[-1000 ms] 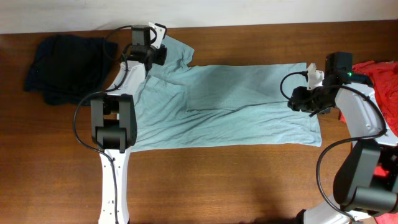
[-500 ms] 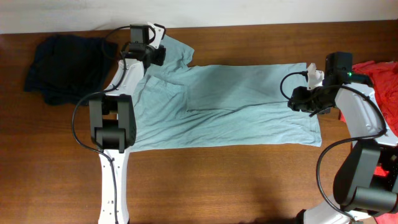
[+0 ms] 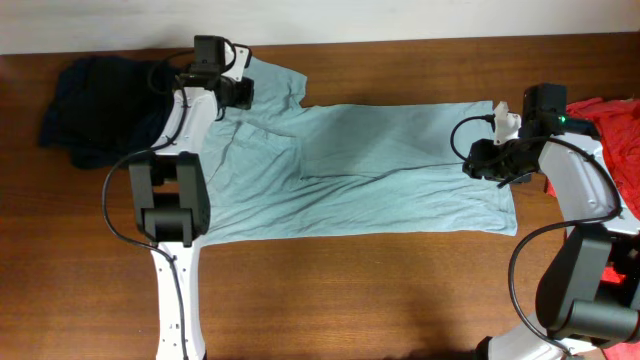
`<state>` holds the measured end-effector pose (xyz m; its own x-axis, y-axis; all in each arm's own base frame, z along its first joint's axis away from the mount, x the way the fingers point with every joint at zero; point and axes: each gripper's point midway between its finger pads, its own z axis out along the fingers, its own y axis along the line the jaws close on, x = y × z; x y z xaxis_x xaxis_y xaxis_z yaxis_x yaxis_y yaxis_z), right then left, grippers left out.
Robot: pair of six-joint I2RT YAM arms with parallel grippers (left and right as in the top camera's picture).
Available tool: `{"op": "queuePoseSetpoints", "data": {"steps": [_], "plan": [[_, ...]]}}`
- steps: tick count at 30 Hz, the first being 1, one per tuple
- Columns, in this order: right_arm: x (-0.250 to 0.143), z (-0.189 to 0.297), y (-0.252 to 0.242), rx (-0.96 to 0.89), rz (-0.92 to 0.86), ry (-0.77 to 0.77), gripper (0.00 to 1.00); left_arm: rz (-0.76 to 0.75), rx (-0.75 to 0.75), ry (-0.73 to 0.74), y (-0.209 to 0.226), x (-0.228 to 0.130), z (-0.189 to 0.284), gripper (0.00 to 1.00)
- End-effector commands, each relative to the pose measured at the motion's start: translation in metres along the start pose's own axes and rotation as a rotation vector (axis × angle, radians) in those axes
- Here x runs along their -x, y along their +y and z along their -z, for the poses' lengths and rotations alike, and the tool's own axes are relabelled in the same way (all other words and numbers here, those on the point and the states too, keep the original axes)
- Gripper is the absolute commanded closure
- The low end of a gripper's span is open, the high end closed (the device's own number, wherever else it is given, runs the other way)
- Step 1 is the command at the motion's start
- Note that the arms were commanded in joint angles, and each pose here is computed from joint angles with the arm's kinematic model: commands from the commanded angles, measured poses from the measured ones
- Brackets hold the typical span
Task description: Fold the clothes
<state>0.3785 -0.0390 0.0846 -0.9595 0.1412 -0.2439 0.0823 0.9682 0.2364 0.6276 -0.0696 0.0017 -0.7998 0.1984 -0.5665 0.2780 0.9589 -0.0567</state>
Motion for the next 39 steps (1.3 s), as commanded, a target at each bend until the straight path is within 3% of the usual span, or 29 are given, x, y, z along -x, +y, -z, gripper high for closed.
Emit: {"op": "queuePoseSetpoints", "data": {"steps": [1, 6, 8, 10, 14, 24, 36, 39], "plan": [[-0.002, -0.003, 0.004, 0.014, -0.001, 0.009, 0.49, 0.064, -0.004, 0.217, -0.002, -0.079, -0.036, 0.78], [-0.002, -0.003, 0.004, 0.014, -0.001, 0.009, 0.49, 0.033, 0.005, 0.099, -0.008, -0.022, -0.003, 0.76], [-0.002, -0.003, 0.004, 0.014, -0.001, 0.009, 0.49, 0.023, 0.014, 0.028, -0.007, 0.008, 0.015, 0.60], [-0.002, -0.003, 0.004, 0.014, -0.001, 0.009, 0.49, 0.013, 0.022, -0.036, -0.006, 0.034, 0.030, 0.37], [-0.002, -0.003, 0.004, 0.014, -0.002, 0.009, 0.49, 0.004, 0.030, -0.094, -0.004, 0.055, 0.039, 0.30], [-0.002, -0.003, 0.004, 0.014, -0.002, 0.009, 0.49, -0.002, 0.038, -0.146, 0.002, 0.057, 0.013, 0.29], [-0.002, -0.003, 0.004, 0.014, -0.002, 0.009, 0.49, 0.023, 0.039, -0.128, 0.013, 0.022, -0.049, 0.30], [-0.002, -0.003, 0.004, 0.014, -0.002, 0.009, 0.49, 0.032, 0.038, -0.113, 0.013, 0.016, -0.053, 0.35]]}}
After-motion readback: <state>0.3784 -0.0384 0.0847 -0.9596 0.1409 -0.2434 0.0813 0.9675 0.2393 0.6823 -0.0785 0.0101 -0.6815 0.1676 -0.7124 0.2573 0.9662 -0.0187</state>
